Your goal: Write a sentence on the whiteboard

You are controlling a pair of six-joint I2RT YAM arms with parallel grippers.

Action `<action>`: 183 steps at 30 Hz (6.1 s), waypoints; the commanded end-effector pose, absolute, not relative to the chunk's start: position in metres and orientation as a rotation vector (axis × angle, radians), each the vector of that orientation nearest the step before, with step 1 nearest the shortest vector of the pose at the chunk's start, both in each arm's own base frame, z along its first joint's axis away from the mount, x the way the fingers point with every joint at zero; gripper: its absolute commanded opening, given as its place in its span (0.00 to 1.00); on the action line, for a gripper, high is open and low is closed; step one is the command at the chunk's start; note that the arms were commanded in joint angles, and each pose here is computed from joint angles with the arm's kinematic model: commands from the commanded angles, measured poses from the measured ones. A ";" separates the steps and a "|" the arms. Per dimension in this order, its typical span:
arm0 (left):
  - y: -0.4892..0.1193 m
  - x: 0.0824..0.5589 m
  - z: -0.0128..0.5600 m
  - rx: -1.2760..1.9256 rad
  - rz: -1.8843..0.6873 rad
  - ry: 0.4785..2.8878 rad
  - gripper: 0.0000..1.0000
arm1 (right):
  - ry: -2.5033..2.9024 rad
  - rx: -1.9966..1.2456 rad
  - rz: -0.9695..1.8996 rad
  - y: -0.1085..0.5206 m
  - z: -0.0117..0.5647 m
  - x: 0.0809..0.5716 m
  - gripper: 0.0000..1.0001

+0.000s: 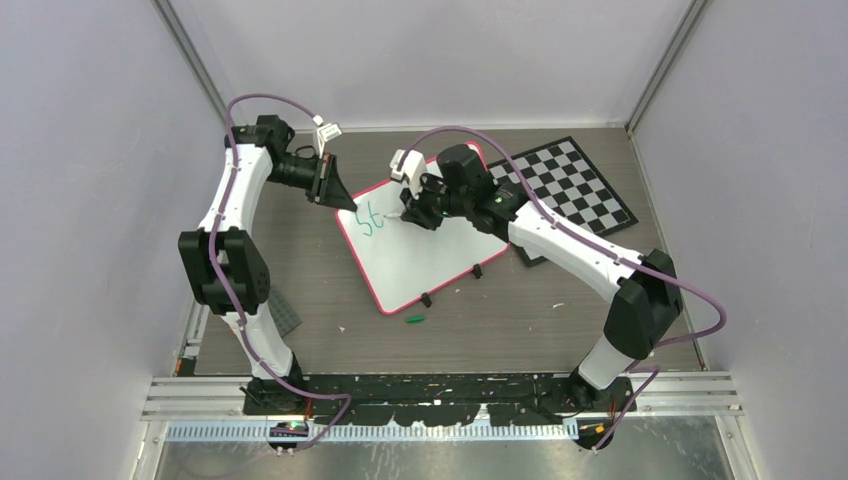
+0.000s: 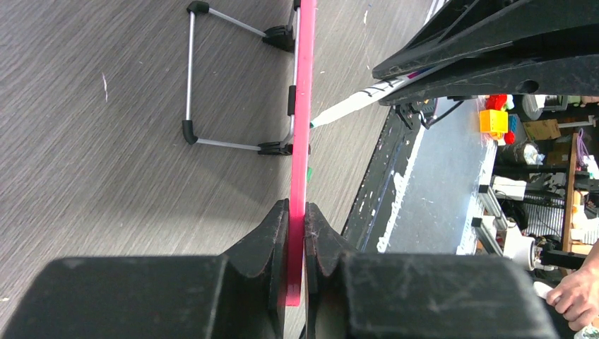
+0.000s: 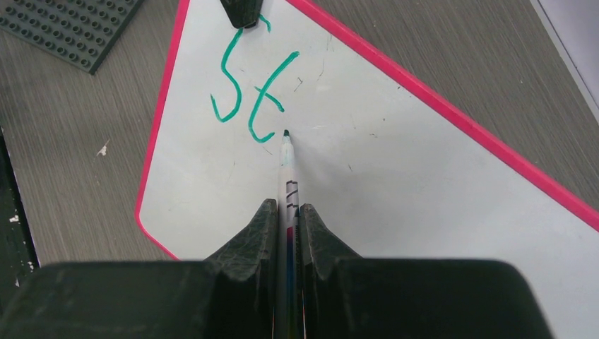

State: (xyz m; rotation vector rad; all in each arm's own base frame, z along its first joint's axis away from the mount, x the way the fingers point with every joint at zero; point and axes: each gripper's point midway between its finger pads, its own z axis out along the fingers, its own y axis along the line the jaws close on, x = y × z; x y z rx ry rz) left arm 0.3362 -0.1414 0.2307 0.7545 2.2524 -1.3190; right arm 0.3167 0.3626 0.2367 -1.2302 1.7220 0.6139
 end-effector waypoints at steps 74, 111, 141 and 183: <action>-0.157 0.322 0.225 0.874 -1.298 2.244 0.00 | 1.672 -1.227 0.590 0.362 0.249 0.328 0.00; -0.161 0.321 0.226 0.897 -1.290 2.248 0.00 | 1.603 -1.198 0.547 0.350 0.280 0.335 0.00; -0.160 0.324 0.224 0.901 -1.278 2.258 0.00 | 1.631 -1.178 0.450 0.342 0.274 0.358 0.00; -0.160 0.322 0.218 0.905 -1.286 2.263 0.00 | 1.646 -1.151 0.572 0.340 0.290 0.325 0.00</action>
